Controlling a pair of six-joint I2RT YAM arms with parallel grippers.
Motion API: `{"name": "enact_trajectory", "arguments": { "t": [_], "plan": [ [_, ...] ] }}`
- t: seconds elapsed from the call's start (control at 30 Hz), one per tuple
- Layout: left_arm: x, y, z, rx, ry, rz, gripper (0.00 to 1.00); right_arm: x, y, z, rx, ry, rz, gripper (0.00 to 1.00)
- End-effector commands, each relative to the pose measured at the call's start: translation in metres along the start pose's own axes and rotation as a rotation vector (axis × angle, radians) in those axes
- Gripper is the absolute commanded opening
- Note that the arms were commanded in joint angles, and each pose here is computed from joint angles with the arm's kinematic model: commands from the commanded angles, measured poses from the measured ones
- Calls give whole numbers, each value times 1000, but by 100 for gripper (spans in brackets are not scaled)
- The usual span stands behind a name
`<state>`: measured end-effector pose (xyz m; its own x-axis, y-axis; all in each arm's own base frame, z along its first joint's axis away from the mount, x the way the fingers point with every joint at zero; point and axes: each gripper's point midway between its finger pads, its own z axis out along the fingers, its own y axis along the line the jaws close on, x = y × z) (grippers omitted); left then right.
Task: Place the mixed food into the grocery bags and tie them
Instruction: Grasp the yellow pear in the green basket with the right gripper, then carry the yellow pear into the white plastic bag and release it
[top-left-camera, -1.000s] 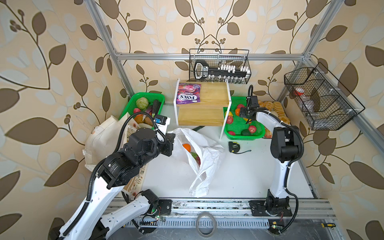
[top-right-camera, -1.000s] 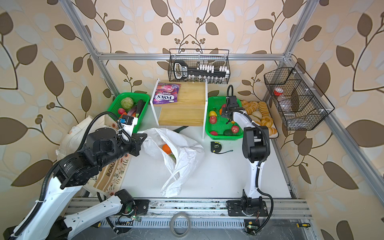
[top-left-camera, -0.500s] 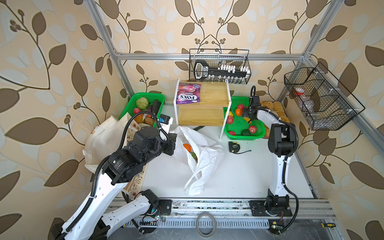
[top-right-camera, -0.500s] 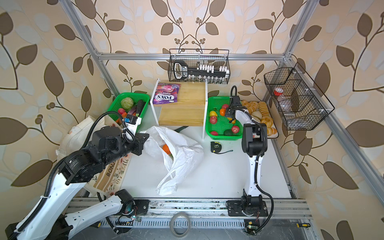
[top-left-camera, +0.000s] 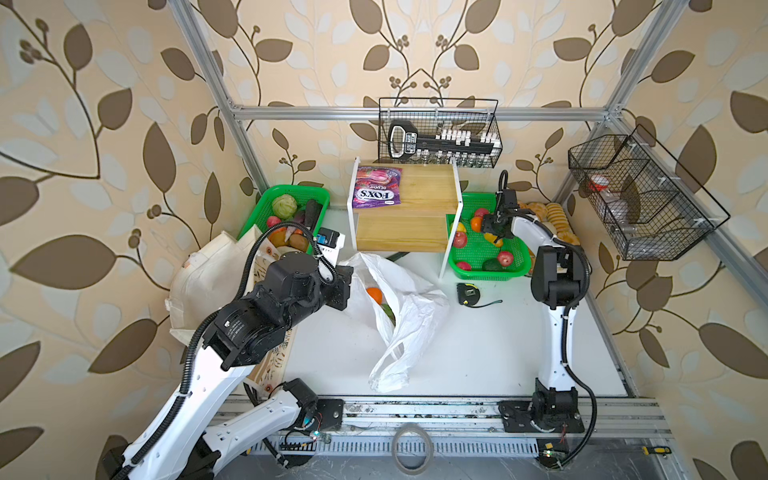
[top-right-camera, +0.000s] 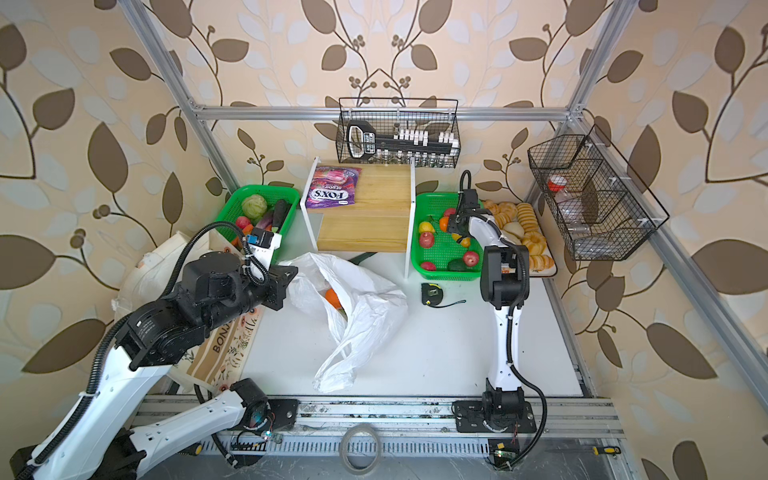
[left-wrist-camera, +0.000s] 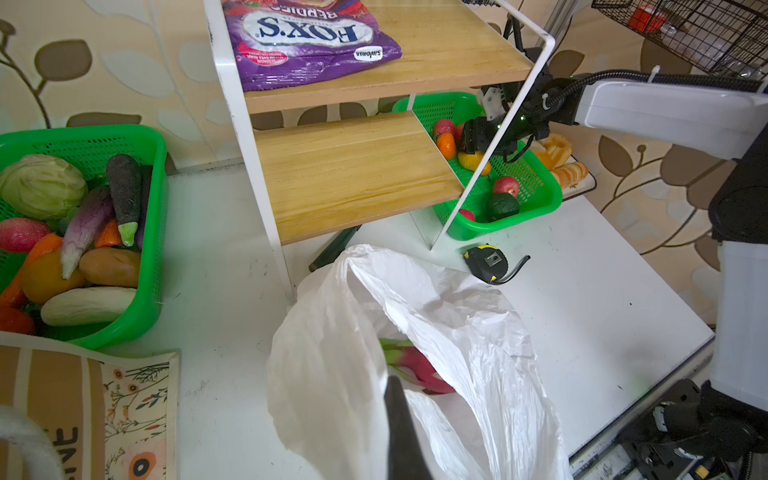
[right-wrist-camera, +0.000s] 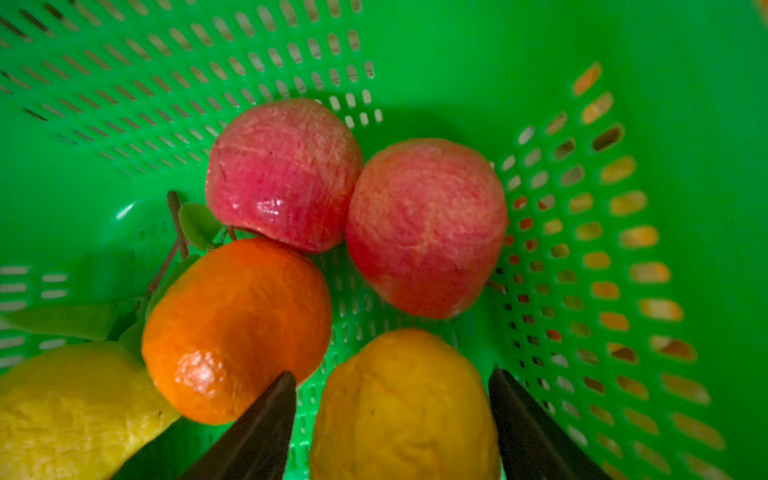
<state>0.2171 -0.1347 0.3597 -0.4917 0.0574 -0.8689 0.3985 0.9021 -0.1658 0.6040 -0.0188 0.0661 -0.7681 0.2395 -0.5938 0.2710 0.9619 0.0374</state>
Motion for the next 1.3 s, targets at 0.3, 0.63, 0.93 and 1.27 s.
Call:
{"name": "enact_trajectory", "arguments": {
  "t": [0.3, 0.63, 0.93, 1.27],
  "plan": [
    [-13, 1, -15, -3, -51, -18, 0, 22, -6, 7, 19, 82, -27, 66],
    [-12, 8, -21, -33, -78, -65, 0, -27, 18, -95, -182, -169, 37, 53],
    [-6, 14, -24, -55, -84, -135, 0, -12, 31, -219, -440, -293, 101, 51],
    [2, 12, -29, -25, -73, -255, 0, 72, 95, -373, -791, -364, -44, 50]
  ]
}}
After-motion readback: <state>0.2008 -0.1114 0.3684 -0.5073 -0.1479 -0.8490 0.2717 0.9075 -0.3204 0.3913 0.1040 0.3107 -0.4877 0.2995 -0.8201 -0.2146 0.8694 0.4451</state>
